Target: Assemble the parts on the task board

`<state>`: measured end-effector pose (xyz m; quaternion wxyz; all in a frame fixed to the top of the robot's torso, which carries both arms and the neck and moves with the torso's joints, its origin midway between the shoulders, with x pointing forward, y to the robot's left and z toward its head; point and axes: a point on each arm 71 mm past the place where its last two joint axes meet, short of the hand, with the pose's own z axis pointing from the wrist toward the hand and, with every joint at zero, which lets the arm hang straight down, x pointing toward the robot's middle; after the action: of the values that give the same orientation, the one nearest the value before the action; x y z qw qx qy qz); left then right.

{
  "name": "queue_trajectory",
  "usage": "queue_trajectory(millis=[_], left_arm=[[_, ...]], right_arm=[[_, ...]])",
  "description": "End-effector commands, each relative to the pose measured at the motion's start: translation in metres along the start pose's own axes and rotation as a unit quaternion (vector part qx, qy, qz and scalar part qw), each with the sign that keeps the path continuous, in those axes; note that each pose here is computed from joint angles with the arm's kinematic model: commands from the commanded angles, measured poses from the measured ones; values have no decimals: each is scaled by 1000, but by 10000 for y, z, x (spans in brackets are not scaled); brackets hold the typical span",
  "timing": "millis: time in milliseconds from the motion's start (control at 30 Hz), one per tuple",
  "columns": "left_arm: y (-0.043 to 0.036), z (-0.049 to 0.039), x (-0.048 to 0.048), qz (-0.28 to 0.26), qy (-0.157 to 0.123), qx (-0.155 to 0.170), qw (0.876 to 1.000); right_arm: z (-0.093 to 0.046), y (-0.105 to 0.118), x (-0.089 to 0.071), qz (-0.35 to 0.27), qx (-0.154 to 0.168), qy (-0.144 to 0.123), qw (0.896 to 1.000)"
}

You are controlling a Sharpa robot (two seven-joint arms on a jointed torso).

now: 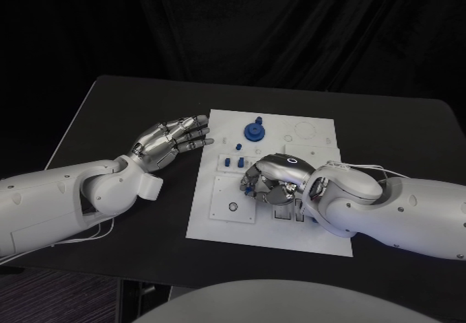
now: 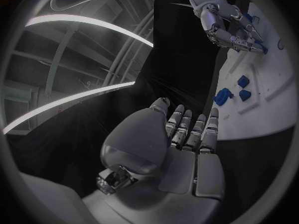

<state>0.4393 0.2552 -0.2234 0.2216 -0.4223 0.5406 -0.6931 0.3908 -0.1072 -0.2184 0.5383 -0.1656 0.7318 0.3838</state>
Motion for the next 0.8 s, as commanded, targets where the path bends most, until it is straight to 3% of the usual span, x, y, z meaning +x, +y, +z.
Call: queue_trajectory(millis=[33,800], left_arm=[[5,6,20,-7,7,3,1000],[13,5,15,-8,8,1,1000]], right_arm=[[-11,-55,57,-3,19,25,999],[-27,-72,121,-20,23,52,998]])
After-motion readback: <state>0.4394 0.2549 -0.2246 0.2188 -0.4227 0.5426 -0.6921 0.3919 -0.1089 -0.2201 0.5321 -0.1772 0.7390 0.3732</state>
